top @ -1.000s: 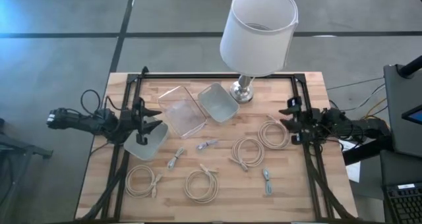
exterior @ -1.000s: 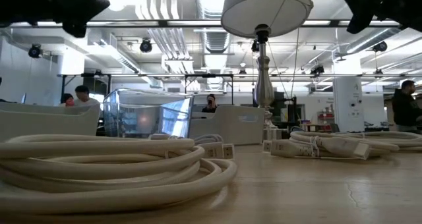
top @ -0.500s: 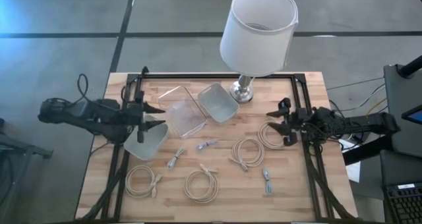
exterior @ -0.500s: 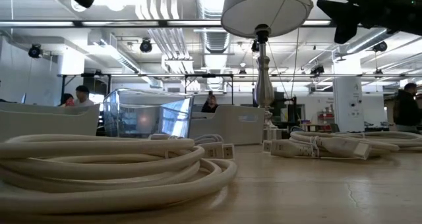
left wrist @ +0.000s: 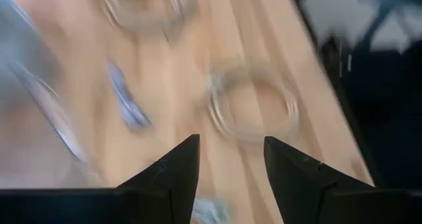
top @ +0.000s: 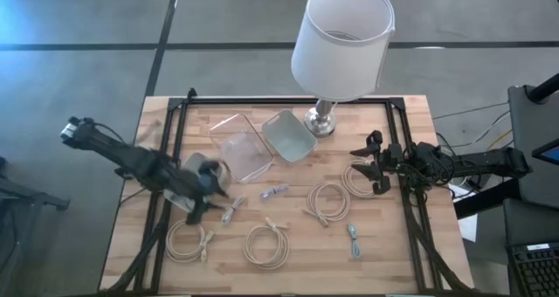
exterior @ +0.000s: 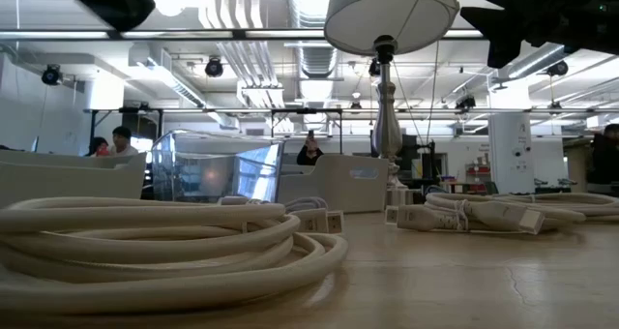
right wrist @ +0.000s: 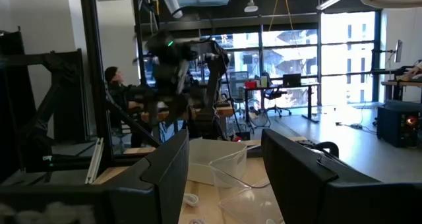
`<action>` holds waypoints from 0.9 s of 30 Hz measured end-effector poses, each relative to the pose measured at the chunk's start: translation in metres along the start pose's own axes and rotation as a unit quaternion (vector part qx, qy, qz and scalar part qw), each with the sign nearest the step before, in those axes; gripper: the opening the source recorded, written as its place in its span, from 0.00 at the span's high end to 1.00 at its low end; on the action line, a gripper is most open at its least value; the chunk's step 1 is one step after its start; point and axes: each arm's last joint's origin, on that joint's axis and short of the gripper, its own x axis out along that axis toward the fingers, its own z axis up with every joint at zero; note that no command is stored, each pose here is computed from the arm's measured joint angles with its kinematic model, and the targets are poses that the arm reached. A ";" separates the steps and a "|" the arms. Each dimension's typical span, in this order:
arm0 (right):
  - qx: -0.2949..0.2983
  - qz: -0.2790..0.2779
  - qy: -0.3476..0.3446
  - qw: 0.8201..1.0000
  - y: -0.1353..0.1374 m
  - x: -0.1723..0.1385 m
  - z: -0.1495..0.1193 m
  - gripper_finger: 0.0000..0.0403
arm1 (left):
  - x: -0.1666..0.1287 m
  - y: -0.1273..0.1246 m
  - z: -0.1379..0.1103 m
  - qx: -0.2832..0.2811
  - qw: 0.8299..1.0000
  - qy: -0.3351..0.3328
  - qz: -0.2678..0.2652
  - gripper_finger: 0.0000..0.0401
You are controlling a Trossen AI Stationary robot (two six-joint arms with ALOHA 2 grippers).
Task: Pick & Place USB Port
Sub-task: Put the brown hdmi cable into the left gray bin
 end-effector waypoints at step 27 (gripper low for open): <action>-0.062 0.001 -0.031 0.998 0.002 0.003 0.019 0.54 | 0.114 -0.050 -0.080 0.112 0.904 0.412 -0.033 0.57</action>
